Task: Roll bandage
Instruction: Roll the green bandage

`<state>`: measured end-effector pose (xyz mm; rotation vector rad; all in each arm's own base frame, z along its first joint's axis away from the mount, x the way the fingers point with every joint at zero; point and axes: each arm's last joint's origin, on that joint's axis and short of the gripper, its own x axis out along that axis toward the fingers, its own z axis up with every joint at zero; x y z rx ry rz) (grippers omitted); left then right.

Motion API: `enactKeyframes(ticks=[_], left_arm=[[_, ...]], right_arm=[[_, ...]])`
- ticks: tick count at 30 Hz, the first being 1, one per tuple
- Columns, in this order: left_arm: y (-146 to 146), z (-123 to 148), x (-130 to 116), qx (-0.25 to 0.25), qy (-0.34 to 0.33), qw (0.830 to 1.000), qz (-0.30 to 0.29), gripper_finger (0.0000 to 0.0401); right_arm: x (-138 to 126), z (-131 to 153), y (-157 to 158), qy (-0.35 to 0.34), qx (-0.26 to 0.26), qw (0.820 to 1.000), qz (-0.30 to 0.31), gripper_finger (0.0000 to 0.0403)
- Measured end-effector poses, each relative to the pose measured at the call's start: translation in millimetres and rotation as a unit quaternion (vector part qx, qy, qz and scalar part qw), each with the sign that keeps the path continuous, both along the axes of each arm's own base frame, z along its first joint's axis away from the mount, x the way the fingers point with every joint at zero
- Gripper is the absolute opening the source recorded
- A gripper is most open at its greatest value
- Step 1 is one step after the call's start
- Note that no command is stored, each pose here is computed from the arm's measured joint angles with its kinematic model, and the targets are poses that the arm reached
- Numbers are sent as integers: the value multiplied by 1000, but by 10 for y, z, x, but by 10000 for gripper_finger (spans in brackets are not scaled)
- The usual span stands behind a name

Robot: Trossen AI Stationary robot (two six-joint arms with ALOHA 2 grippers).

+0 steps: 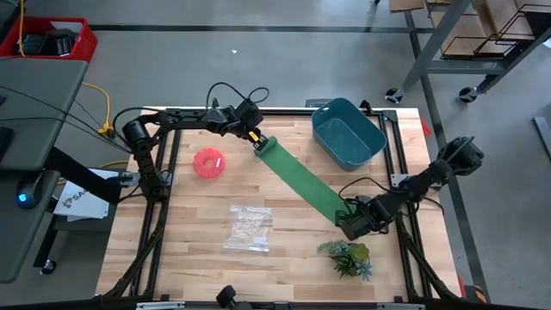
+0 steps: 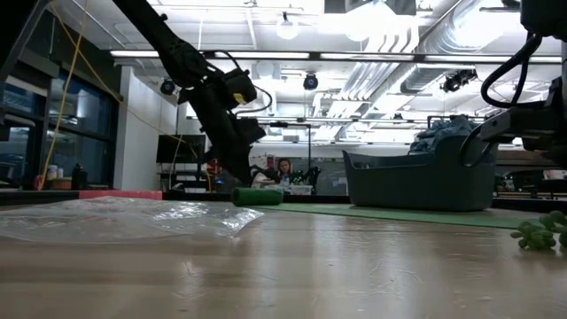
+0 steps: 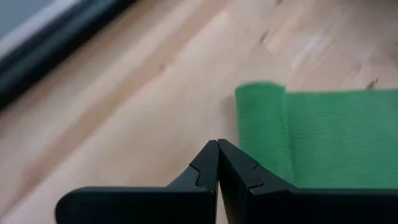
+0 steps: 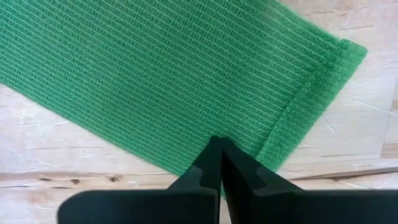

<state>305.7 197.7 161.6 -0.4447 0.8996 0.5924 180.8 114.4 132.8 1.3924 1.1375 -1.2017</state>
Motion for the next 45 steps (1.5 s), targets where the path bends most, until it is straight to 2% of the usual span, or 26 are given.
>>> enactKeyframes(ticks=[7, 13, 21, 26, 30, 32, 36, 41, 45], left_arm=[[-106, -234, 102, -53, 9, 998, 16, 0], [-117, -222, 124, -17, 19, 999, 31, 0], [-228, -218, 191, -22, 12, 999, 31, 0], [-388, -189, 315, -75, -38, 996, 2, 0], [-537, -96, 430, -127, -99, 986, -53, 0], [-575, -11, 450, -123, -118, 983, -65, 0], [-537, 155, 420, -84, -138, 986, -49, 0], [-455, 287, 362, -55, -154, 985, -55, 0], [-404, 288, 332, -55, -152, 986, -48, 0]], right_arm=[[5, -2, 3, -3, 1, 1000, 0, 0], [6, -2, 3, -3, 1, 1000, 0, 0], [11, -1, 6, -6, 2, 1000, 2, 0], [12, -2, 7, -7, 3, 1000, 3, 0], [13, -2, 7, -8, 3, 1000, 3, 0], [12, 10, 7, -10, 5, 1000, 3, 0], [-2, 40, 0, -15, 9, 1000, 2, 0], [-52, 89, 57, -2, 52, 998, 22, 0], [-143, 89, 138, 36, 81, 995, 37, 0]])
